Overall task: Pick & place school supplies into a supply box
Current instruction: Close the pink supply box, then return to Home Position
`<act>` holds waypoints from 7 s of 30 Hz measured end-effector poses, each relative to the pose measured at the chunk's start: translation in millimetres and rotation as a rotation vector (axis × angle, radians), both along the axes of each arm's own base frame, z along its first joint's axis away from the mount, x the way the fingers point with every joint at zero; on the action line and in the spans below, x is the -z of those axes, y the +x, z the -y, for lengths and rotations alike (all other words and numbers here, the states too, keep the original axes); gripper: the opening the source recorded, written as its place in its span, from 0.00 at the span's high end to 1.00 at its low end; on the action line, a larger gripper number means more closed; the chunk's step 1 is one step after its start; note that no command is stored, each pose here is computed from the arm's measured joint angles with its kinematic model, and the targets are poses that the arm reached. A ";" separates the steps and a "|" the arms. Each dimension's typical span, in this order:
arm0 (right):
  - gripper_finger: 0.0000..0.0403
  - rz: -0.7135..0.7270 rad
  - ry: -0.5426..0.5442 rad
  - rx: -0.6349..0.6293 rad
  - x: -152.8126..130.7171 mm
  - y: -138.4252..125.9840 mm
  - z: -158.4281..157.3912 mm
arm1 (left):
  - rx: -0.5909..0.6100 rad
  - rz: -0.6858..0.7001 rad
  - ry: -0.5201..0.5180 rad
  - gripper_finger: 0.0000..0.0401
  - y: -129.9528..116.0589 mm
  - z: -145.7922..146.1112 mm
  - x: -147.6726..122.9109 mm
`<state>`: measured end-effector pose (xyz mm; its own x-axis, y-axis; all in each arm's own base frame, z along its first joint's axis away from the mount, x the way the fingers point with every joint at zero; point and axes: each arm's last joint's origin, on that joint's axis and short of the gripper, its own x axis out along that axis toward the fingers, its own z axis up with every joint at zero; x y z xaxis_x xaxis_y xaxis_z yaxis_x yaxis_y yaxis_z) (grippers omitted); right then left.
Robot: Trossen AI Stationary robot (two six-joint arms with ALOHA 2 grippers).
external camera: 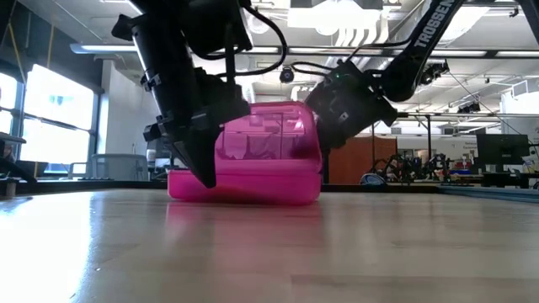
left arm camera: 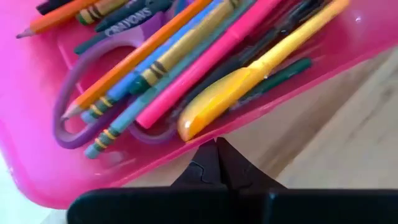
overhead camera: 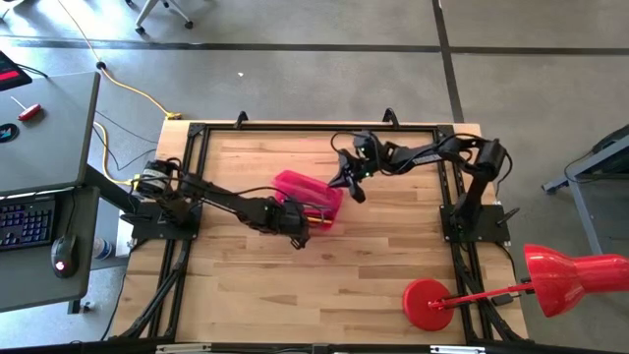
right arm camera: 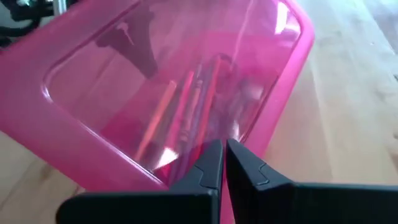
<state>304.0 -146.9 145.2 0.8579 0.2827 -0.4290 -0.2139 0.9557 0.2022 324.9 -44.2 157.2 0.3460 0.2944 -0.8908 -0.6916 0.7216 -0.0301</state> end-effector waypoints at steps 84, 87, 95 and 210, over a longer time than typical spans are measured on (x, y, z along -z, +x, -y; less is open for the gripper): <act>1.00 -0.403 -0.560 0.411 -47.6 -22.6 -157.0 | -0.142 0.103 -0.077 0.97 29.5 26.7 -34.2; 1.00 -0.366 -0.521 0.485 -66.4 -34.6 -155.1 | -0.075 0.152 -0.050 0.98 34.3 32.3 -36.3; 1.00 -0.271 -0.389 0.479 -88.6 -45.8 -168.5 | -0.089 0.091 0.057 0.96 18.2 26.9 -49.9; 1.00 0.551 -0.273 0.075 -54.6 -221.4 -176.6 | 0.454 1.009 0.209 0.90 -227.4 -29.7 -11.6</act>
<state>82.6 29.7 199.8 0.9873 0.1551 0.0346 -0.1469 0.9739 -0.1731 97.5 -14.5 168.8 0.9935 0.0689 -0.0907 -0.0915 0.9568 -0.2760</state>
